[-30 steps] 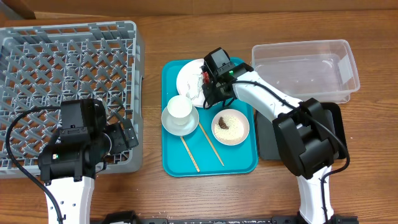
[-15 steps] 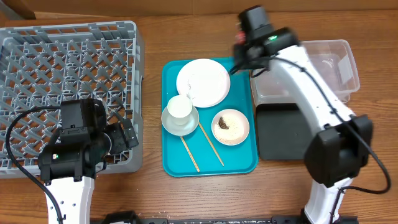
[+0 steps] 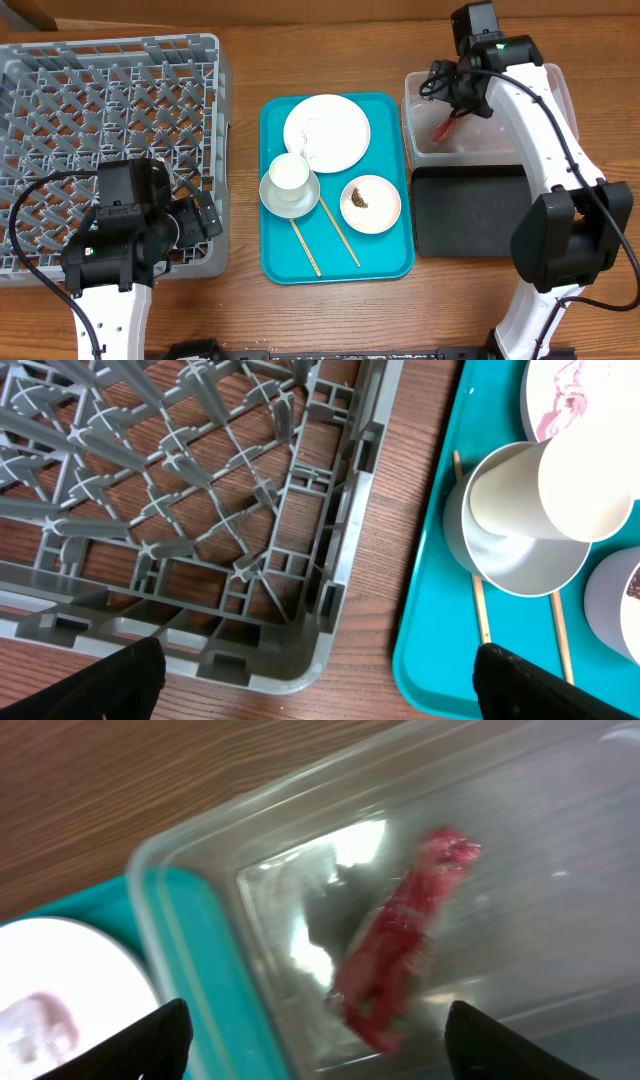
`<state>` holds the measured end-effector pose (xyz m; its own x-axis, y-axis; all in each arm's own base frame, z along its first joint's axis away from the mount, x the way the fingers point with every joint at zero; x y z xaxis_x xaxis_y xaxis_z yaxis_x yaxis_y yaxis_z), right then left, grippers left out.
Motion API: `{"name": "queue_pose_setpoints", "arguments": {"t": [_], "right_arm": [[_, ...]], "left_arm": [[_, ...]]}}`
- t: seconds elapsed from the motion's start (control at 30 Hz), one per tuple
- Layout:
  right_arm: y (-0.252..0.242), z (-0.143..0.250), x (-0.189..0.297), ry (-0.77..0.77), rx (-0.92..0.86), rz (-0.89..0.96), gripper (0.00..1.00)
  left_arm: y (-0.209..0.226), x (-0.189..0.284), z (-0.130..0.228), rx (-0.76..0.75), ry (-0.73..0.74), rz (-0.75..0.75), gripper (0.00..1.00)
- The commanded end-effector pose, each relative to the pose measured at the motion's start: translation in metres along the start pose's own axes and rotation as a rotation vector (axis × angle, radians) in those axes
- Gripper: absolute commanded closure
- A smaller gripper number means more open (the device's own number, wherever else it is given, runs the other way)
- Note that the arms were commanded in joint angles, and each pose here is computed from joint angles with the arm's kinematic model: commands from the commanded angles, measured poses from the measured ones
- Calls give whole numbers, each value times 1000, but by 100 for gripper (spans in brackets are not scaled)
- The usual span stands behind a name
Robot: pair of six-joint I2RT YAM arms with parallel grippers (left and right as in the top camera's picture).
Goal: Sort waste into correct bins and load items into the dishwasher
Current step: 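Carry the red wrapper right and drop it into the clear bin, then reach the right gripper back to the plate and grasp the tissue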
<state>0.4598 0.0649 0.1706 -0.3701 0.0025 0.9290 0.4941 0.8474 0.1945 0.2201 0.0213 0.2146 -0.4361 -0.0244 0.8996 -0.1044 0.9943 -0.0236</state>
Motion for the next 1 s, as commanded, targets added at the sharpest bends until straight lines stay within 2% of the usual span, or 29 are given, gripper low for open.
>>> {"name": "queue_pose_setpoints", "arguments": {"t": [0.0, 0.1, 0.17, 0.33, 0.43, 0.6, 0.7, 0.9, 0.97], "right_arm": [[36, 7, 16, 76, 14, -210, 18], [73, 20, 28, 139, 114, -415, 20], [91, 31, 33, 150, 151, -469, 20], [131, 71, 26, 43, 283, -398, 21], [151, 97, 15, 0, 350, -353, 17], [177, 142, -28, 17, 435, -319, 14], [182, 154, -47, 34, 451, -310, 15], [178, 176, -87, 85, 473, -261, 18], [175, 181, -98, 102, 478, -240, 26]], "left_arm": [[2, 5, -7, 7, -25, -8, 0], [2, 5, -7, 7, -25, -8, 0], [2, 5, -7, 7, -25, -8, 0], [2, 5, -7, 7, -25, -8, 0], [2, 5, -6, 7, -25, -8, 0], [2, 5, -6, 7, -24, -8, 0], [2, 5, -6, 7, -24, -8, 0], [2, 5, -6, 7, -22, -8, 0], [2, 5, -6, 7, -22, -8, 0]]}}
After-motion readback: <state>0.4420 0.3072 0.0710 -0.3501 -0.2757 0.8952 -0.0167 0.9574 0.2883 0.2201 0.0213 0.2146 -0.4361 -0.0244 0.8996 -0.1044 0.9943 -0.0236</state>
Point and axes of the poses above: each gripper's point midway between its finger pads, its own x axis back along the fingers, its own y axis along the line the jaws close on, z = x × y, the point moved 3 cm from there along x, back along the fingers, and after that the axes turned 13 degrees about -x, right-handed, at the moved point
